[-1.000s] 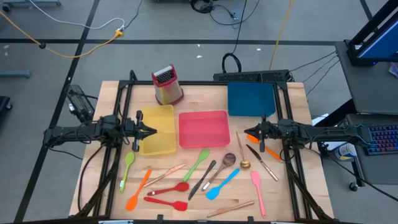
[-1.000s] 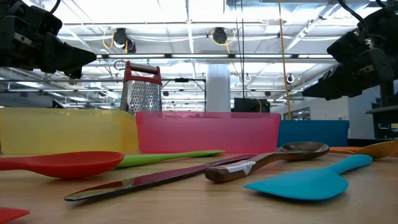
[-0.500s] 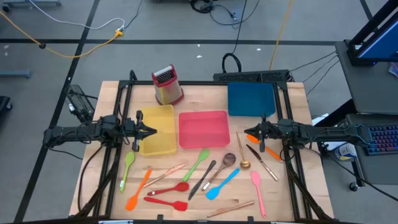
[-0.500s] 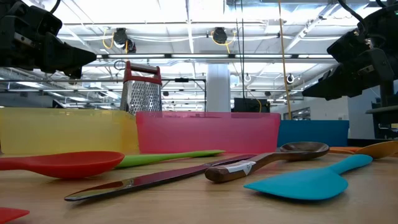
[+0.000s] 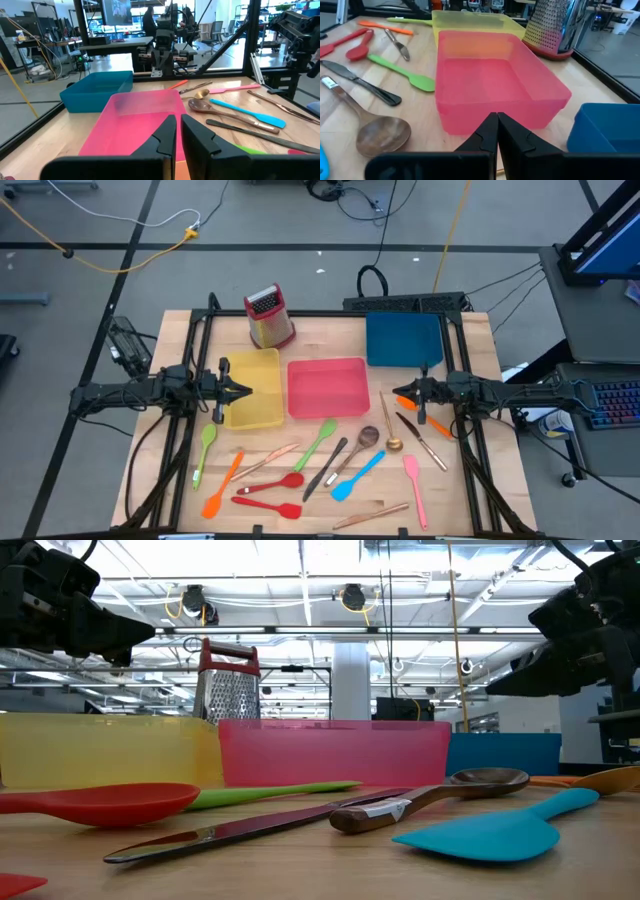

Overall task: Pick & Place Kitchen Items
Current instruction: Put the red serving spoon into the yellow bin

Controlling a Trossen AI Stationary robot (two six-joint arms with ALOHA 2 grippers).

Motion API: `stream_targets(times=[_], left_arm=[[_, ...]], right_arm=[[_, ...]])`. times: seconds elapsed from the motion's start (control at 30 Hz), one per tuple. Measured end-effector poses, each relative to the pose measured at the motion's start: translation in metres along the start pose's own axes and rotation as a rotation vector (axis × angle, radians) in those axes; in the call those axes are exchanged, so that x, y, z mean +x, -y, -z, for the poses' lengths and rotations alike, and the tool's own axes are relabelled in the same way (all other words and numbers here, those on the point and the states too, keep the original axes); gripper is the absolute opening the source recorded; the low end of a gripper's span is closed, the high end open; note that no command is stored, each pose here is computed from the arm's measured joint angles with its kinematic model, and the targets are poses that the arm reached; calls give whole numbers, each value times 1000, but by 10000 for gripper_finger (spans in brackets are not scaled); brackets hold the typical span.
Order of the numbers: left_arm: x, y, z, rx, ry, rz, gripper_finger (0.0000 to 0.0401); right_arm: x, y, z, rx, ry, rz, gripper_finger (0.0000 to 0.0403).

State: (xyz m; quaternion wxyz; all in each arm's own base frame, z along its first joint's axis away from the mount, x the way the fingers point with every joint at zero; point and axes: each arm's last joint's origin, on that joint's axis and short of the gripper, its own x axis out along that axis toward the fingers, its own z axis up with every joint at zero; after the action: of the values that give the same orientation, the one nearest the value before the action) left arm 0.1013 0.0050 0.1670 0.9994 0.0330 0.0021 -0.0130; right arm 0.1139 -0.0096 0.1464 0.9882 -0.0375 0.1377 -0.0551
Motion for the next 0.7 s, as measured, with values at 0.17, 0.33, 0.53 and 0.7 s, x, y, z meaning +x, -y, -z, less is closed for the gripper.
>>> stream_targets(times=[0.17,0.33,0.53,0.7], left_arm=[[0,0,0,0,1,0,33],[0,0,0,0,0,0,33],[0,0,0,0,0,-1,33],[0,0,0,0,0,-1,33]], right_arm=[[-1,1,-12,20,125,9,4],[-7,3,-35,32,376,28,4],[-13,4,-49,23,530,43,4],[-14,5,-50,-21,546,57,4]])
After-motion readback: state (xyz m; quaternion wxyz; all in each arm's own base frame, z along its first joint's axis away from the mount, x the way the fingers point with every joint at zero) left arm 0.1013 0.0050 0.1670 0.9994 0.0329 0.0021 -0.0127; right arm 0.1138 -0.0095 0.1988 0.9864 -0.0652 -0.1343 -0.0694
